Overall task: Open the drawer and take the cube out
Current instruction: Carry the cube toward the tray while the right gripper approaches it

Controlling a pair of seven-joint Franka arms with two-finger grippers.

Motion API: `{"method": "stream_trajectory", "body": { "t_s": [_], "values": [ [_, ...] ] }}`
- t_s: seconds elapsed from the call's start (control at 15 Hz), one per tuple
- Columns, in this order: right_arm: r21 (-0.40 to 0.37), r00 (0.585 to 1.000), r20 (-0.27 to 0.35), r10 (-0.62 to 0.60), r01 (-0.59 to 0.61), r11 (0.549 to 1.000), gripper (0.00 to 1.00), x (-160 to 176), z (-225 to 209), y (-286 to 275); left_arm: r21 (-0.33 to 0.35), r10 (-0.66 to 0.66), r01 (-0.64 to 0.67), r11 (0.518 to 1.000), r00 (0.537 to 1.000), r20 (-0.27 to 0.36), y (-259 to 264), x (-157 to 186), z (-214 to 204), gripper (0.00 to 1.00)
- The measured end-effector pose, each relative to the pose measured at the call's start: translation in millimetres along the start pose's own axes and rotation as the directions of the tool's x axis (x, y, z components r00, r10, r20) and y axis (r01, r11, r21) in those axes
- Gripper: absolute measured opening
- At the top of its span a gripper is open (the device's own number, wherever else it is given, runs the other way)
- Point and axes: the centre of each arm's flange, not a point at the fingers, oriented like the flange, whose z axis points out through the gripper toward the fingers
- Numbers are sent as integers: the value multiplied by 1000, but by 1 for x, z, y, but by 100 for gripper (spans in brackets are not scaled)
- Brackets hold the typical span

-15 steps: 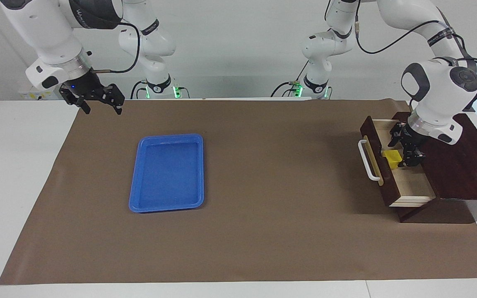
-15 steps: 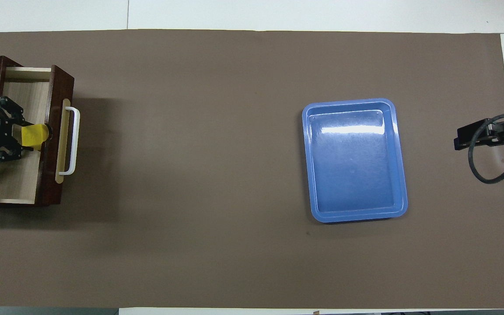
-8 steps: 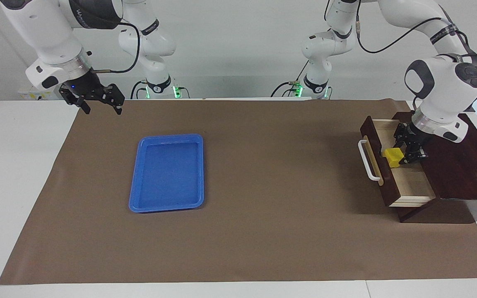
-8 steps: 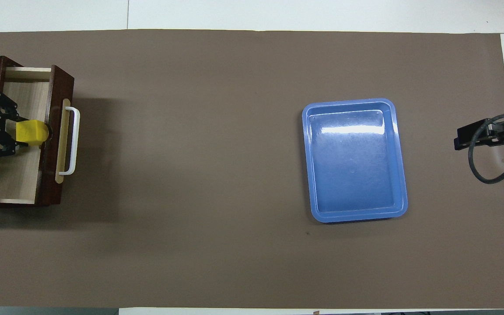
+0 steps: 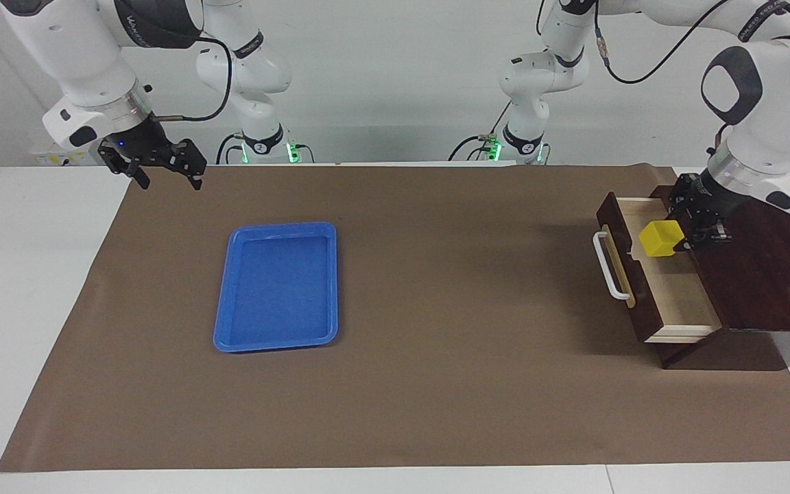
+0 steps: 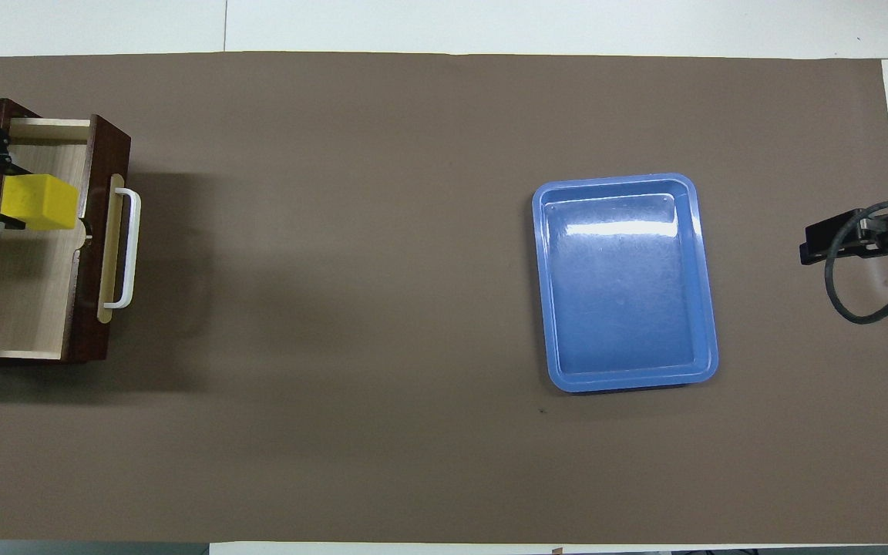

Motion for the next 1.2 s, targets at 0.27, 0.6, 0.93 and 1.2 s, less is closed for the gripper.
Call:
{"method": "stream_trajectory", "body": {
  "t_s": [0.27,0.6,0.93,1.2],
  "values": [
    [9,1000,11,21,-21,1000,100,-1,5,0,-10,-18,18,1000,1000,0,-1,-120,-6,55],
    [166,944,123,305,-322,932,100,-17,48,-20,-2,-10,10,1000,1000,21,-20,-243,16,55],
    [232,665,332,669,-745,625,100,-5,99,-45,-29,-87,89,996,995,48,-31,-311,55,55],
    [171,424,483,767,-904,392,100,23,146,-91,-33,-119,121,992,991,59,-33,-319,62,55]
  ]
}}
